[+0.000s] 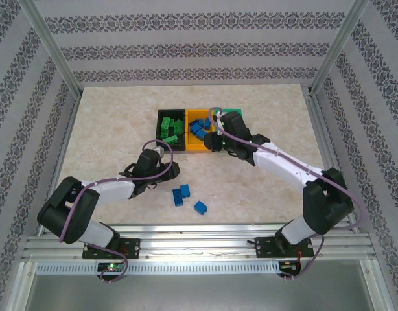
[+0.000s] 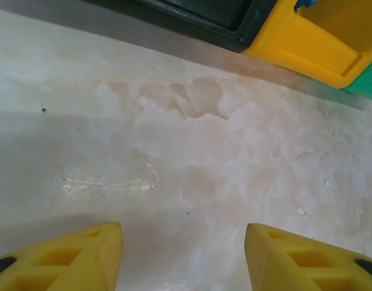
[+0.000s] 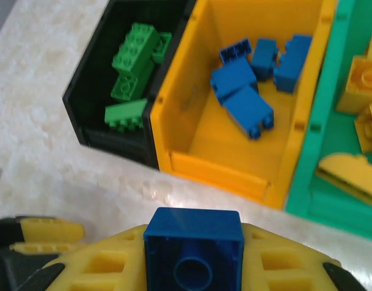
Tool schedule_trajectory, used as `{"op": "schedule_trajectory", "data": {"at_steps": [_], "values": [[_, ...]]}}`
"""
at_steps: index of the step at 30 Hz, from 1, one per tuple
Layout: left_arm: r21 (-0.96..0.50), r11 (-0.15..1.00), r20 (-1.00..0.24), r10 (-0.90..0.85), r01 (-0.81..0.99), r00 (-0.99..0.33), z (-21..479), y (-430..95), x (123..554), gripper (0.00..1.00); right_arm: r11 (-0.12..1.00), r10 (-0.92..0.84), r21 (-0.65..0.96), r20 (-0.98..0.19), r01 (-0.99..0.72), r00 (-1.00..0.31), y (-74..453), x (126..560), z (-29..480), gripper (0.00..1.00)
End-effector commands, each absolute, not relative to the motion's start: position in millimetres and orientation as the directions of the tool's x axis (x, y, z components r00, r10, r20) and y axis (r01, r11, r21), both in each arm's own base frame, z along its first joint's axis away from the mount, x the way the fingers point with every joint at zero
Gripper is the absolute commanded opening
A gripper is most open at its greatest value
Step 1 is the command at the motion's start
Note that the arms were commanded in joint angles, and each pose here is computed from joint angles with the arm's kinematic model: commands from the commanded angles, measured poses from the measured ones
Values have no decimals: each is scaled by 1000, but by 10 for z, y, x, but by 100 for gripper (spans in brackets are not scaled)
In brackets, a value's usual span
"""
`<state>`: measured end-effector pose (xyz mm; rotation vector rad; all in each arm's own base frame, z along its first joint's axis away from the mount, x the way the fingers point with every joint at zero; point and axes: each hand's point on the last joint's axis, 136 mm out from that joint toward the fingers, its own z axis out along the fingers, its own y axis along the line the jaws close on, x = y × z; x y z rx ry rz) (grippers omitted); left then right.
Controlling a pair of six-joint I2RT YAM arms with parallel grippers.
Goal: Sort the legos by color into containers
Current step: Place the lego in the container.
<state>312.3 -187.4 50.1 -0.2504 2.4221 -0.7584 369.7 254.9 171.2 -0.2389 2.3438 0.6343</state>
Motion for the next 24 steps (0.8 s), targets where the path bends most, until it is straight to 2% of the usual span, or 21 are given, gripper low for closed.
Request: {"op": "schedule_trajectory", "data": {"at_steps": [1,10,19,24], "values": [[-606,796,-486,-355,15,-798,652,-1946,3182,55,843,-26,373,-691,-387,-722,2655,3909,1790,21],[-595,804,-491,-337,26,-803,695,-1980,3145,55,828,-49,406,-634,-386,-772,2818,4411,1561,25],[-580,814,-499,-330,26,-801,710,-1975,3101,55,803,-76,449,-576,-392,-814,3062,4570,1291,33],[-533,846,-508,-288,34,-812,680,-1966,3019,55,812,-85,433,-575,-391,-814,3029,4536,1238,46]]}}
